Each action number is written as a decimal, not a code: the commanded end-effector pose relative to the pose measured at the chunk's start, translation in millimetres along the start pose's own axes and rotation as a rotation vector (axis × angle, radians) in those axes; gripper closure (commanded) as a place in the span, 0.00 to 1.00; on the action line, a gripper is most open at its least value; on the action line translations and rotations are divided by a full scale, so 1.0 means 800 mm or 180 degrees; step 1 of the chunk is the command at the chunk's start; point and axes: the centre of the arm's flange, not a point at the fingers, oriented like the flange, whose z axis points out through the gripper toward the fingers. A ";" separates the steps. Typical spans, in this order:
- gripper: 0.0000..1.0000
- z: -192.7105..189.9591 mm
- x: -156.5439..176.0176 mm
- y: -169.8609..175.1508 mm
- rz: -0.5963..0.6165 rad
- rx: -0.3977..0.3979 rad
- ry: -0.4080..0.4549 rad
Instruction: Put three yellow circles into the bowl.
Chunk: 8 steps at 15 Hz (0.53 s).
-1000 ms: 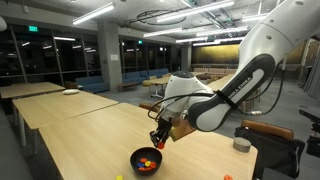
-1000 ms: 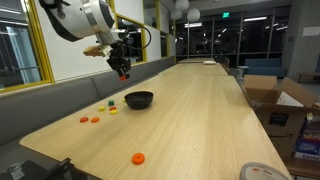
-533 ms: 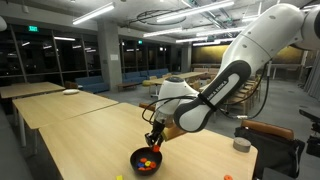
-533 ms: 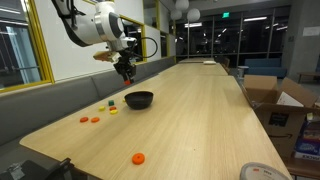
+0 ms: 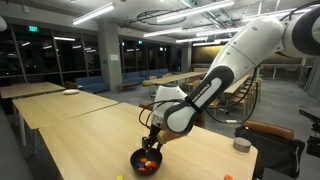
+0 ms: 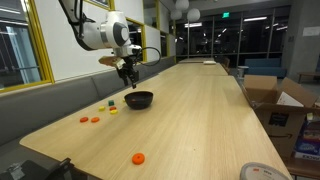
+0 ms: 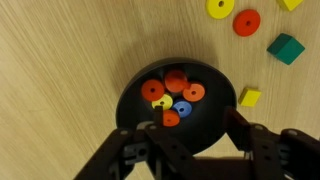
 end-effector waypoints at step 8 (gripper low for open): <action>0.00 -0.013 -0.095 -0.024 -0.0228 0.0048 -0.0735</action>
